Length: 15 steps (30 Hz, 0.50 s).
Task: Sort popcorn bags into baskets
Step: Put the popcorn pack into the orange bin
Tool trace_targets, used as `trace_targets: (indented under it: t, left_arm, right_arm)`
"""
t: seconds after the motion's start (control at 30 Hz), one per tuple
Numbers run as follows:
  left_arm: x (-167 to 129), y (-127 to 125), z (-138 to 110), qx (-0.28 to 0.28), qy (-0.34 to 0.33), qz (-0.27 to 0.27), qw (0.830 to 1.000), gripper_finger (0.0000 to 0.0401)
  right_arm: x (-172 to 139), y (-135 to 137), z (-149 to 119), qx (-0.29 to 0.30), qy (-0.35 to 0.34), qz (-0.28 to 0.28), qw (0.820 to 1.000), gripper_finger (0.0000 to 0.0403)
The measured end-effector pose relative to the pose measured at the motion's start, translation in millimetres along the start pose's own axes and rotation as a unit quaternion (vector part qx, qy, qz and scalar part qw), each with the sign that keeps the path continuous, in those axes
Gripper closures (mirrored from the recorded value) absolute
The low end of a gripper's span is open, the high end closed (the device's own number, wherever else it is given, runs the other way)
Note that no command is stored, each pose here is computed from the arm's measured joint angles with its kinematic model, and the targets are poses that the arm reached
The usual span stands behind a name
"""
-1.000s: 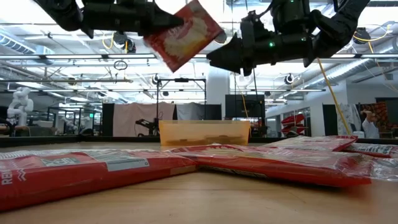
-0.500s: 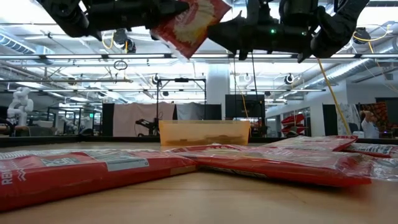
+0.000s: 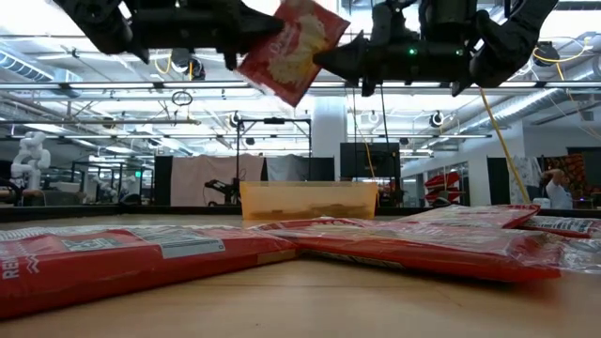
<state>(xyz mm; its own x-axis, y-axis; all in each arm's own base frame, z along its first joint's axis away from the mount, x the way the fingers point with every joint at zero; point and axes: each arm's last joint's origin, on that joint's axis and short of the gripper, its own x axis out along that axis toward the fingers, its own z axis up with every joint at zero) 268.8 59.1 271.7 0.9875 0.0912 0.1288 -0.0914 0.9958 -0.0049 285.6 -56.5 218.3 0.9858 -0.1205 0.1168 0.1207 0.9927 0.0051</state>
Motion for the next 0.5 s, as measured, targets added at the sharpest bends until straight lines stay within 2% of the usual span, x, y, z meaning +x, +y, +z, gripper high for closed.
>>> trace_targets:
  t: [0.13,0.27,0.37,0.5]
  left_arm:
    - [-15,4,10,-0.017,0.036,0.013,0.999,0.0271]
    - [-27,10,11,-0.056,0.083,0.03,0.994,0.0231]
    - [-32,18,3,-0.092,0.13,0.037,0.986,0.0212]
    - [-31,25,-11,-0.124,0.176,0.045,0.975,0.0196]
  right_arm:
    - [-1,-6,-5,0.018,0.024,-0.012,0.999,0.0399]
    - [-2,-11,-11,0.053,0.058,-0.021,0.997,0.0399]
    - [-3,-14,-16,0.096,0.083,-0.032,0.991,0.04]
    - [-3,-14,-19,0.111,0.098,-0.035,0.988,0.04]
